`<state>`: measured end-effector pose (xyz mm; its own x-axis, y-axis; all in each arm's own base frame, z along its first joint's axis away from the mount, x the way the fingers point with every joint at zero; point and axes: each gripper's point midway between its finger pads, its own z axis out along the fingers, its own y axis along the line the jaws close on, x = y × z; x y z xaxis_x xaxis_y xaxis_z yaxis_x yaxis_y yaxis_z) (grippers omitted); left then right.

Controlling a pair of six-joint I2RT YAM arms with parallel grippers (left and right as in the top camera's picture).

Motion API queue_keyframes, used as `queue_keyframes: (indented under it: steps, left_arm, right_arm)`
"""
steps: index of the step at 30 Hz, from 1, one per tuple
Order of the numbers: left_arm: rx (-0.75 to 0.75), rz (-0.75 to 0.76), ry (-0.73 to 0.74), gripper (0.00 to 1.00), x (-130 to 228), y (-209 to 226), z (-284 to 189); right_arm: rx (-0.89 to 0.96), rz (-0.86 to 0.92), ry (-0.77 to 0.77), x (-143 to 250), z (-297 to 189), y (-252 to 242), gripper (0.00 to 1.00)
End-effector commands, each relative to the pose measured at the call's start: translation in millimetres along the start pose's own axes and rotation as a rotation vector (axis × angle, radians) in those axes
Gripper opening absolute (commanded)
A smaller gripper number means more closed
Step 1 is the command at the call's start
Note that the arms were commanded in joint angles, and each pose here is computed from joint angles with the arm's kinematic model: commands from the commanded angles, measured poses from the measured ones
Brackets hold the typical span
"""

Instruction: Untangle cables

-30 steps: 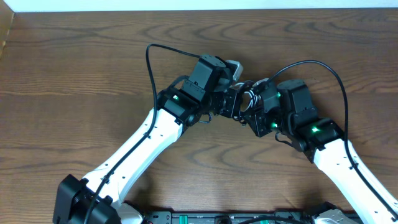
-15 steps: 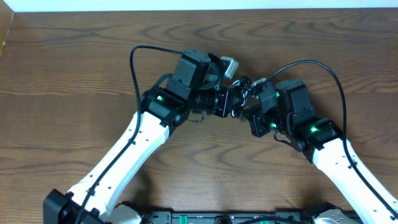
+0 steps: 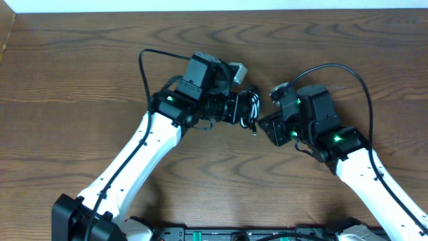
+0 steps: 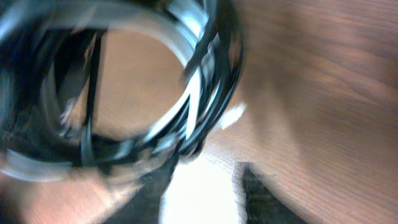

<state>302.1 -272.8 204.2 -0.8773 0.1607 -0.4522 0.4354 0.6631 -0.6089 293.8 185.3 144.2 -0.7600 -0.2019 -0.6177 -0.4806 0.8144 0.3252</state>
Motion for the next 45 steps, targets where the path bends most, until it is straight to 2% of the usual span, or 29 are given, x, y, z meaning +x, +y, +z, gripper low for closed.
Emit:
queue_keyframes:
  steps: [1, 4, 10, 13, 16, 18, 20, 23, 27, 32, 38, 42, 45]
  left_arm:
    - [-0.076, 0.014, -0.015, 0.08, -8, 26, -1]
    - [-0.119, -0.062, 0.063, 0.07, 6, 54, 18]
    - [0.151, -0.156, 0.248, 0.08, 36, 40, 56]
    - [0.176, -0.153, 0.282, 0.08, 43, 45, 66]
    - [-0.031, -0.146, 0.277, 0.07, 47, 85, 74]
    - [-0.358, -0.128, 0.258, 0.07, 50, 140, 64]
    - [-0.550, -0.108, 0.238, 0.07, 48, 170, 50]
    - [-0.645, -0.091, 0.222, 0.07, 44, 185, 43]
    - [-0.613, -0.115, 0.242, 0.07, 51, 185, 52]
    - [-0.384, -0.126, 0.290, 0.07, 60, 155, 75]
    - [-0.383, -0.132, 0.301, 0.07, 63, 156, 76]
    - [-0.383, -0.133, 0.301, 0.07, 63, 156, 76]
    - [-0.383, -0.134, 0.303, 0.08, 63, 156, 76]
  right_arm:
    - [-0.047, -0.102, 0.037, 7, -1, 8, 0.53]
    - [0.055, -0.100, 0.045, 9, -1, -9, 0.52]
    - [0.169, -0.100, 0.043, 8, -3, -29, 0.54]
    - [0.170, -0.098, 0.053, 10, -3, -29, 0.57]
    - [0.170, -0.097, 0.056, 11, -3, -29, 0.58]
    - [0.169, -0.096, 0.058, 11, -3, -29, 0.58]
    - [0.148, -0.097, 0.058, 12, -3, -25, 0.59]
    - [0.079, -0.122, 0.061, 12, -1, -13, 0.62]
    - [-0.012, -0.150, 0.100, 21, 9, 3, 0.63]
    - [-0.058, -0.169, 0.165, 35, 34, 14, 0.63]
    - [-0.078, -0.191, 0.191, 42, 62, 18, 0.59]
    - [-0.088, -0.189, 0.229, 52, 79, 17, 0.52]
    - [-0.103, -0.192, 0.244, 58, 89, 19, 0.43]
